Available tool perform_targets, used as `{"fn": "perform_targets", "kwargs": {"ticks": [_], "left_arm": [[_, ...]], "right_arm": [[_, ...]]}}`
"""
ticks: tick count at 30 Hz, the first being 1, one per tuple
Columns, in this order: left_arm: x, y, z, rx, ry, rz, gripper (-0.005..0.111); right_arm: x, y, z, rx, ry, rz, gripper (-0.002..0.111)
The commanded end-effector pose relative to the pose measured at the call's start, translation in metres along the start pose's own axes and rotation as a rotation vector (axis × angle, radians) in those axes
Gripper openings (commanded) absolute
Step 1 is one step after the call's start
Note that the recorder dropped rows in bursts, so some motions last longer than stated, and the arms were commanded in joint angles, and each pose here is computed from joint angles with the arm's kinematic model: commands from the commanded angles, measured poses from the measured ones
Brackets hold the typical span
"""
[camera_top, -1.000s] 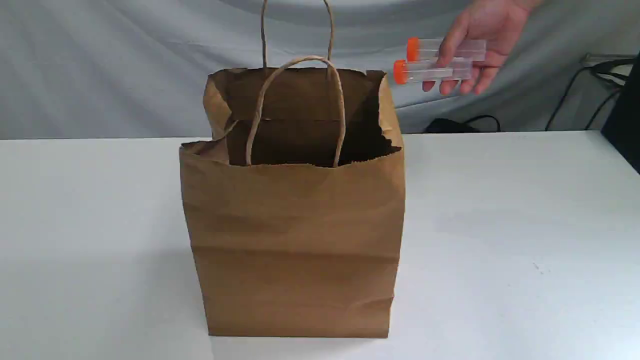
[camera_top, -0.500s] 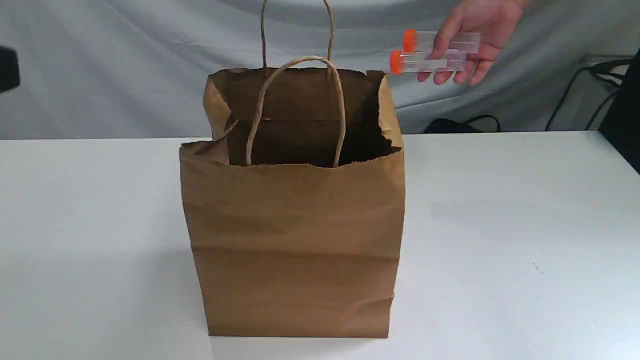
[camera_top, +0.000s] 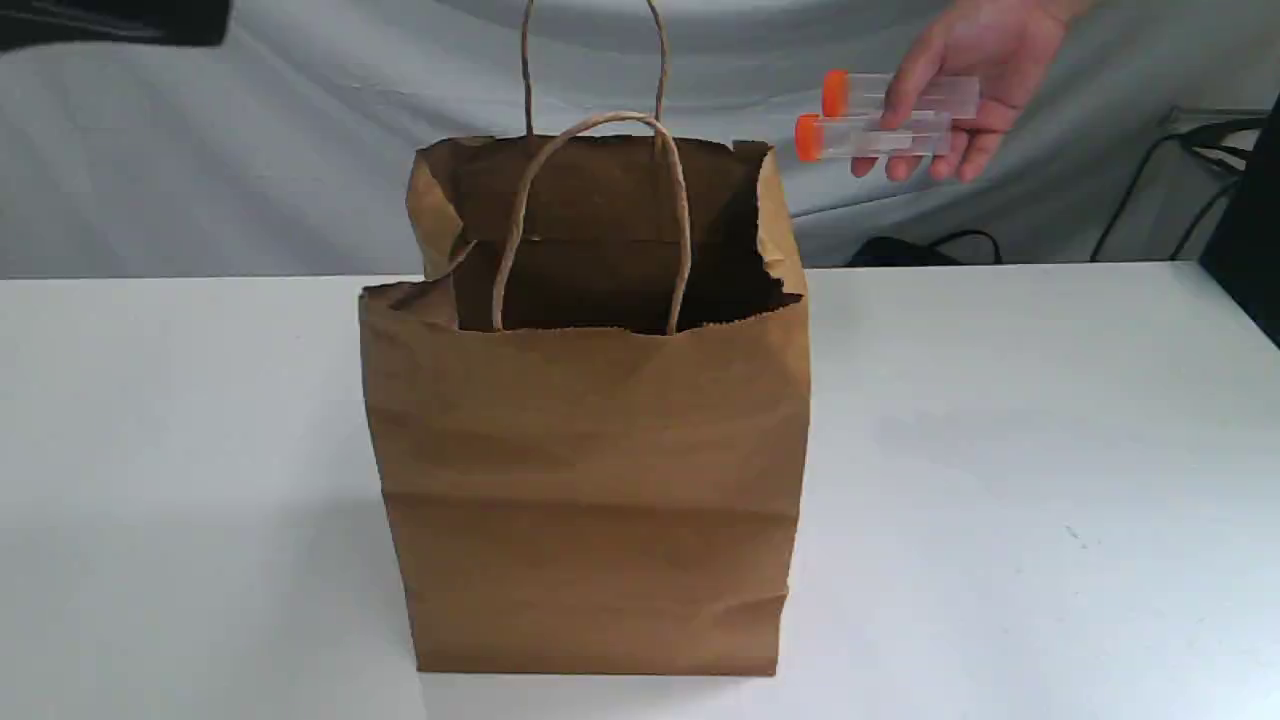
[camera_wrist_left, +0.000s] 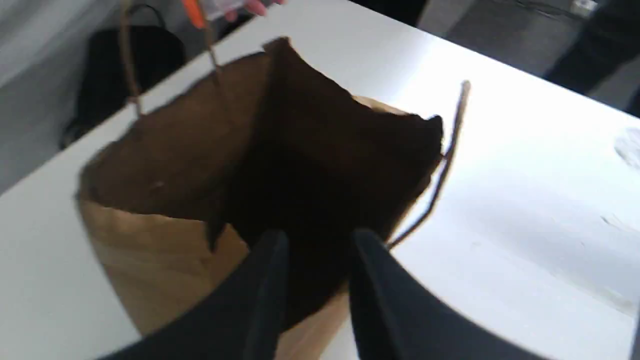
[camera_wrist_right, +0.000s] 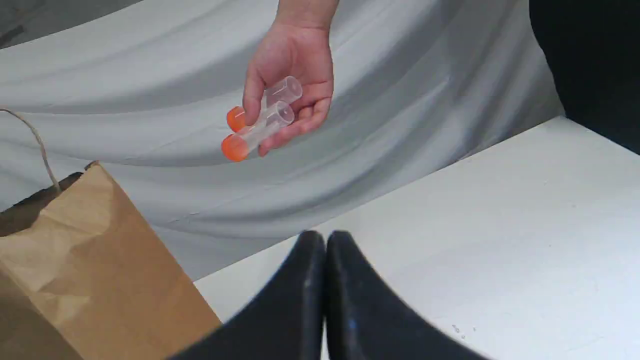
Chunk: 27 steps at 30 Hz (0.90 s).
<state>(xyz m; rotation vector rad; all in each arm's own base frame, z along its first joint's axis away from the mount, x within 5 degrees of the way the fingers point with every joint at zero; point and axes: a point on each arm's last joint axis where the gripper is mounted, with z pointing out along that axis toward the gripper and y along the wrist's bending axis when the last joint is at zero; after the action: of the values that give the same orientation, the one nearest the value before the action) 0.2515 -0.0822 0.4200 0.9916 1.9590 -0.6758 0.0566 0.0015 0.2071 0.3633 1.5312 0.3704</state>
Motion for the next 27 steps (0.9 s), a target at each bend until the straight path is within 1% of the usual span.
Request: {"fn": "perform_targets", "kwargs": {"ticks": [1,2,3,5,6,8,10,13,16,19,23,27], "left_arm": [[-0.002,-0.006,0.025,0.106,0.060,0.067,0.041],[-0.002,-0.009,0.032,0.121,0.073,0.087,0.045],[-0.003,-0.012,0.039,0.125,0.091,0.110,0.053],[-0.003,-0.017,0.053,0.097,0.129,0.169,0.064],[-0.003,-0.019,0.057,0.074,0.146,0.200,0.066],[-0.007,-0.027,0.067,0.029,0.149,0.268,0.067],[-0.012,-0.033,0.073,0.002,0.127,0.311,0.067],[-0.020,-0.042,0.079,-0.019,0.072,0.343,0.067],[-0.025,-0.046,0.082,-0.044,0.029,0.356,0.067],[-0.026,-0.046,0.084,-0.045,0.025,0.351,0.067],[-0.023,-0.044,0.091,-0.034,0.045,0.294,0.067],[-0.021,-0.041,0.102,0.002,0.043,0.240,0.067]], "right_arm": [[0.001,-0.001,0.000,0.000,0.005,-0.018,0.000],[0.001,-0.001,0.000,0.000,0.005,-0.018,0.000],[0.001,-0.001,0.000,0.000,0.005,-0.018,0.000],[0.001,-0.001,0.000,0.000,0.005,-0.018,0.000],[0.001,-0.001,0.000,0.000,0.005,-0.018,0.000],[0.001,-0.001,0.000,0.000,0.005,-0.018,0.000],[0.001,-0.001,0.000,0.000,0.005,-0.018,0.000],[0.001,-0.001,0.000,0.000,0.005,-0.018,0.000],[0.001,-0.001,0.000,0.000,0.005,-0.018,0.000],[0.001,-0.001,0.000,0.000,0.007,-0.018,0.000],[0.002,-0.001,0.000,0.000,0.008,-0.018,0.000],[0.002,-0.001,0.000,0.000,0.008,-0.018,0.000]]}}
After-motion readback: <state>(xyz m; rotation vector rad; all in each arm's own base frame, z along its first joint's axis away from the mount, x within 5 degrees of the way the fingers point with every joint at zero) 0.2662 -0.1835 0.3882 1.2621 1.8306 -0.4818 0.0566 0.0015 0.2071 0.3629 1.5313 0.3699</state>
